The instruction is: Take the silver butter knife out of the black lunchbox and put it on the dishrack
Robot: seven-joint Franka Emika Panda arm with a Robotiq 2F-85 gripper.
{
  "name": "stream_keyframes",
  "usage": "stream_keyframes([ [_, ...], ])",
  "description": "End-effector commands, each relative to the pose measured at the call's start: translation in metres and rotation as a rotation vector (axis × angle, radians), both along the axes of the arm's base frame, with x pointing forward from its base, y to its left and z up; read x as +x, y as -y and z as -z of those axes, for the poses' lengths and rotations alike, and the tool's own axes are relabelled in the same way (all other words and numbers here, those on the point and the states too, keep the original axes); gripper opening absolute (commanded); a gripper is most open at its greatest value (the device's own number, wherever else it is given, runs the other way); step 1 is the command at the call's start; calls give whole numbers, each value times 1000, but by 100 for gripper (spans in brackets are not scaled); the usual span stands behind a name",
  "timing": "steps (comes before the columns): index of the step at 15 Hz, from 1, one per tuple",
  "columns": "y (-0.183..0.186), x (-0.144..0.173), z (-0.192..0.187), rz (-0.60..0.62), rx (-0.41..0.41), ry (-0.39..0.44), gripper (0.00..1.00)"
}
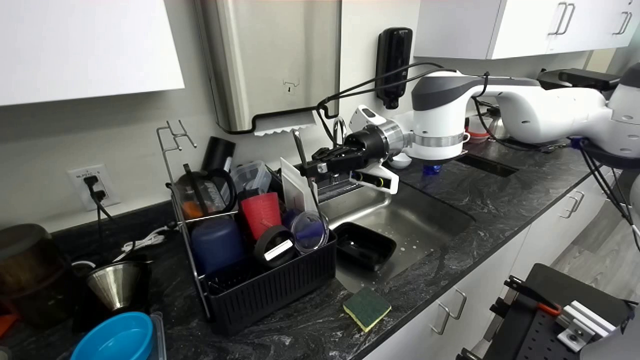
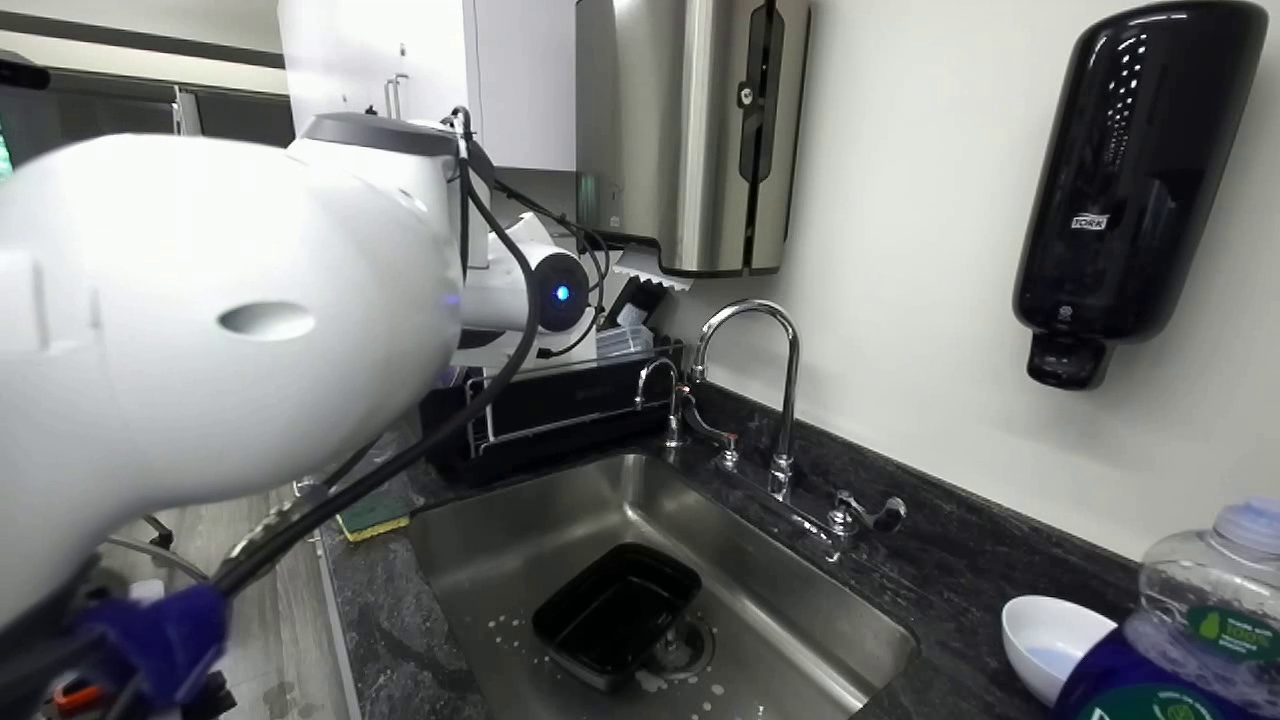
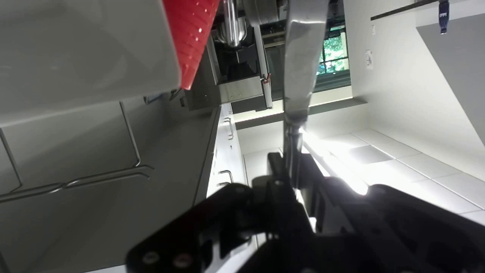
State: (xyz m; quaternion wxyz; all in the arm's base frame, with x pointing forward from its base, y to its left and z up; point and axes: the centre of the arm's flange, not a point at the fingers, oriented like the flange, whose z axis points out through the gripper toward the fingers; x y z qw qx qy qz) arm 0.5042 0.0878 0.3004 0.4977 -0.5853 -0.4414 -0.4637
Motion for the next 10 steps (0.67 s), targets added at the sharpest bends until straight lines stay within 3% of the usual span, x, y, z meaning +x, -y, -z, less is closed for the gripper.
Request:
stream_keyframes([
  [1, -1, 1, 4, -19, -10, 20, 3],
  [10, 6, -2, 12, -25, -67, 28, 3],
])
